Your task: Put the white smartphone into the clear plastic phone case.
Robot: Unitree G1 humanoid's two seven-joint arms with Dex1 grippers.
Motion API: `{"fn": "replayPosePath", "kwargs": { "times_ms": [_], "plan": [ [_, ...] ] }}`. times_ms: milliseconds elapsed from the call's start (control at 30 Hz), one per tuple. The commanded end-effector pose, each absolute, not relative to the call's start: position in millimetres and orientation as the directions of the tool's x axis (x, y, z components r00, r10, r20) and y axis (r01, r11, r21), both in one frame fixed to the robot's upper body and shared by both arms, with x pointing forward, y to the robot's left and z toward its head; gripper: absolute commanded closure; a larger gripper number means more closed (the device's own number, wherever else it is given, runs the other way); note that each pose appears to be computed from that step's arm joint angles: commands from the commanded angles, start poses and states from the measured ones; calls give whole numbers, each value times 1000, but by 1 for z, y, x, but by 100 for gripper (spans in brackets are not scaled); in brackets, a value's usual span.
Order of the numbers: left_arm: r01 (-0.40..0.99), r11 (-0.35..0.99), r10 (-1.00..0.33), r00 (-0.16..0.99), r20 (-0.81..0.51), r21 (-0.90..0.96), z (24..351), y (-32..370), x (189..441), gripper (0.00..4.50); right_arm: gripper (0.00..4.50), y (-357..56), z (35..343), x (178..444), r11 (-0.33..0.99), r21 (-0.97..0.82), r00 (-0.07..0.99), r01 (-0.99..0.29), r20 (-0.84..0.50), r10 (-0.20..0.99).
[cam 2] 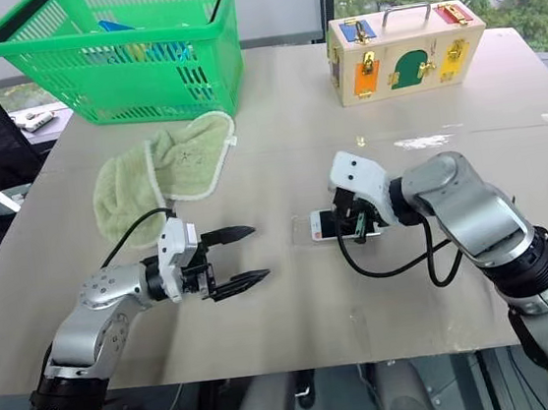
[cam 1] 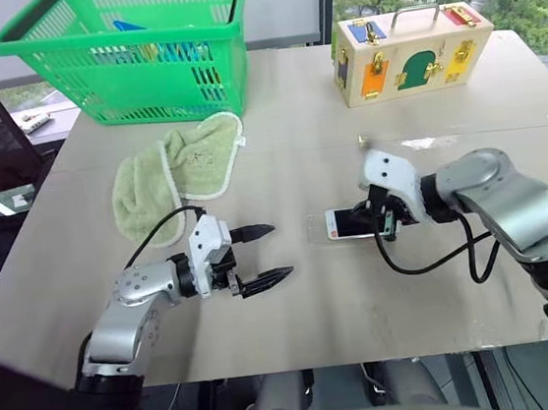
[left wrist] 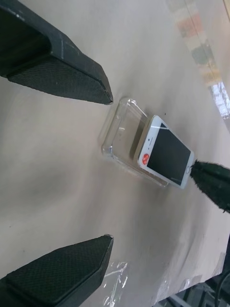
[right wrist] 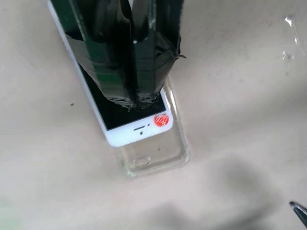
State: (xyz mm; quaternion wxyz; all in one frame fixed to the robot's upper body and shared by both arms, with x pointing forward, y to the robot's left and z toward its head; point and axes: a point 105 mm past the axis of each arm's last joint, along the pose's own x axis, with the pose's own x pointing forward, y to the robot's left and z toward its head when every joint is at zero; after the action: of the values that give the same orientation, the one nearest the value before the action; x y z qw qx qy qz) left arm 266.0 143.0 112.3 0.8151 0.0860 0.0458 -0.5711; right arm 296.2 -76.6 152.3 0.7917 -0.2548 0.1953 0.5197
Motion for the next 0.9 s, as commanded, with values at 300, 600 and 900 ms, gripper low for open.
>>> {"fn": "replayPosePath", "kwargs": {
  "times_ms": [300, 600, 900],
  "plan": [
    [943, 314, -934, 328, -141, 108, 119, 135, 260, 0, 447, -61, 117, 317, 367, -256, 447, -894, -530, 721],
    [940, 322, -931, 336, -142, 109, 119, 135, 259, 0, 447, -65, 76, 300, 323, -127, 322, -938, -670, 669],
    [938, 329, -929, 342, -139, 107, 120, 134, 261, 0, 447, -52, 110, 303, 363, -61, 341, -930, -513, 788]
  ]
}}
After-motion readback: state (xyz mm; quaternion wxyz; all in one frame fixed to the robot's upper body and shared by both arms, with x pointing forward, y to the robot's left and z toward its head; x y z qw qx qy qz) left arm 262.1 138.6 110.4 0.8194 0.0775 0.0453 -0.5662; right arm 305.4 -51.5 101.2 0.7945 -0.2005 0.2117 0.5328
